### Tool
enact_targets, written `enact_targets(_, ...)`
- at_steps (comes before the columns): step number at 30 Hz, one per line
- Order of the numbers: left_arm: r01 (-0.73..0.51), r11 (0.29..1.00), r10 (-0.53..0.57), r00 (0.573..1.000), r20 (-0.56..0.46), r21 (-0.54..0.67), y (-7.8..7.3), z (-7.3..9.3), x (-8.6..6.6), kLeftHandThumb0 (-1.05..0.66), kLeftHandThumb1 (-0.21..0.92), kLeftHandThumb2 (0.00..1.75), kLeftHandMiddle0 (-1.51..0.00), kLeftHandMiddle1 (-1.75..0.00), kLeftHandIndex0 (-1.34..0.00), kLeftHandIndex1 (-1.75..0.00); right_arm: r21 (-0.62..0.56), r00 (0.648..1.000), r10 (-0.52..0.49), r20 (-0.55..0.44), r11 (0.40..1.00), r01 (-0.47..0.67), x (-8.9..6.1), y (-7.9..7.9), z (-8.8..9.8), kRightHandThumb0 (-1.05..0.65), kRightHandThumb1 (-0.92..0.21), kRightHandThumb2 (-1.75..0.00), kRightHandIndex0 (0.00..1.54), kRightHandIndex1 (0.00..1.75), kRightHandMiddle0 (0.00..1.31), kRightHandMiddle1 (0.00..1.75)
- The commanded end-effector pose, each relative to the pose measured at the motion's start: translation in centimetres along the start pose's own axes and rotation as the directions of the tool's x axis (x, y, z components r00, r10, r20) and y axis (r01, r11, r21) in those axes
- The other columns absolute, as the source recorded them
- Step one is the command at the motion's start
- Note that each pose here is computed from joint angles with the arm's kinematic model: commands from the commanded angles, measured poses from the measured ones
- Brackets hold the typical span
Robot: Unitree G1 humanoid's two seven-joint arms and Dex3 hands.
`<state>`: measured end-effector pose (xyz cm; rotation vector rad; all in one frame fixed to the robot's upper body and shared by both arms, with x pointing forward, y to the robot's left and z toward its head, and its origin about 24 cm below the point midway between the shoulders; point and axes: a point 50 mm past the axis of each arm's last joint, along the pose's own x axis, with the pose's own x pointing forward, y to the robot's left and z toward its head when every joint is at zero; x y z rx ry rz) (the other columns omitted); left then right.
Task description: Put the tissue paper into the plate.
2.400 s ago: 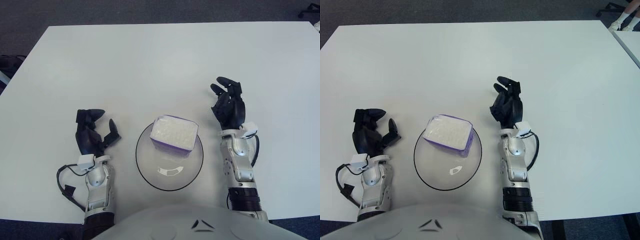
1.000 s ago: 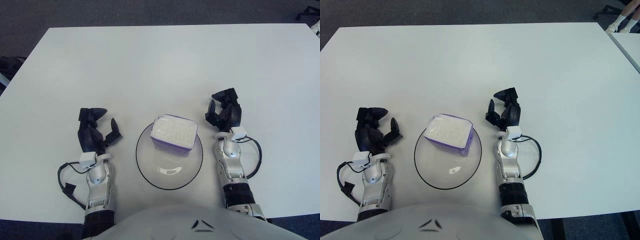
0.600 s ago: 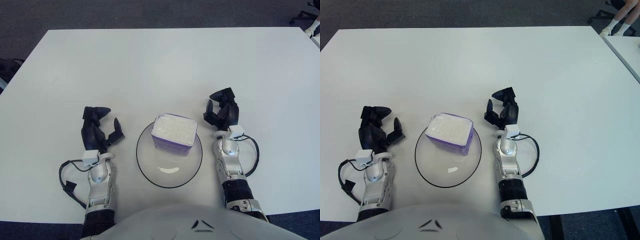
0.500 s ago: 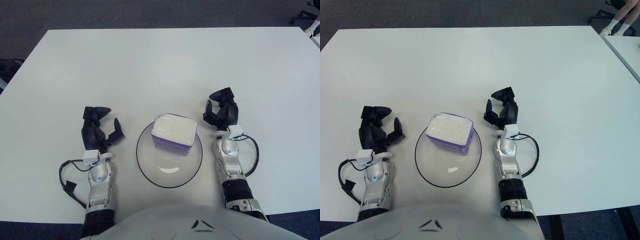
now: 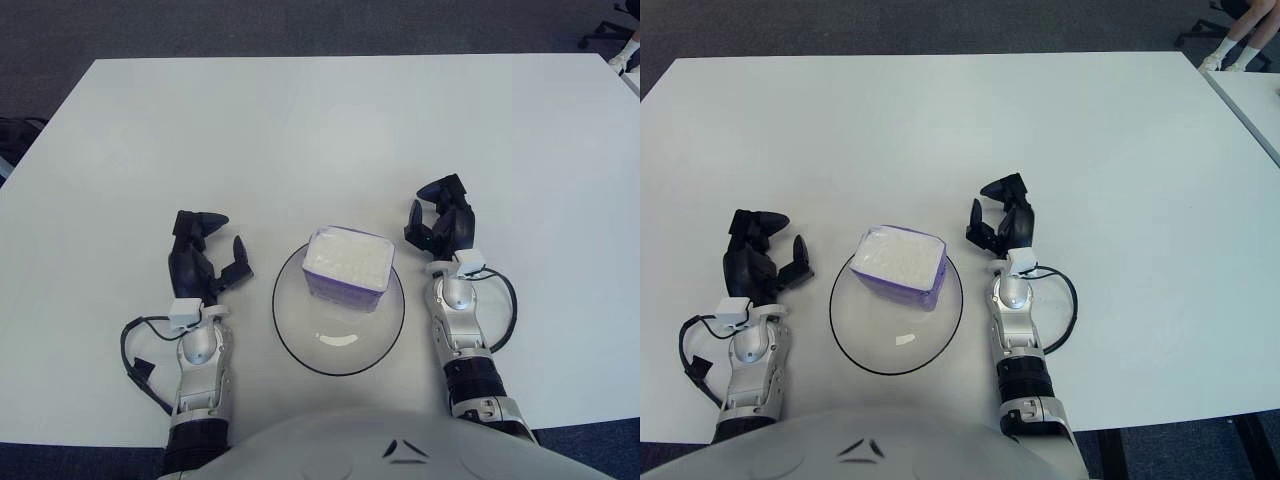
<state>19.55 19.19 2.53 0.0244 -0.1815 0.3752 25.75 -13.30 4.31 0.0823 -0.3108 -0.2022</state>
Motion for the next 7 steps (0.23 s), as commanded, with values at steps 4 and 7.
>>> enact_targets(4, 0.068, 0.995, -0.047, 0.966, -0.253, 0.077, 0.55, -3.76, -2.70, -0.01, 0.28, 1.33, -0.69, -1.60, -0.43, -1.75, -0.078, 0.966, -0.051, -0.253, 0.996, 0.032, -4.68, -2.14, -4.90, -0.42, -0.51, -1.08, 0.71, 1.63, 0.46, 1.75)
enact_targets(7, 0.082, 0.993, -0.058, 0.963, -0.264, 0.081, 0.53, -3.88, -2.68, -0.01, 0.28, 1.34, -0.69, -1.61, -0.43, -1.75, -0.080, 0.966, -0.047, -0.254, 0.996, 0.027, -4.67, -2.09, -4.93, -0.42, -0.52, -1.07, 0.71, 1.63, 0.46, 1.75)
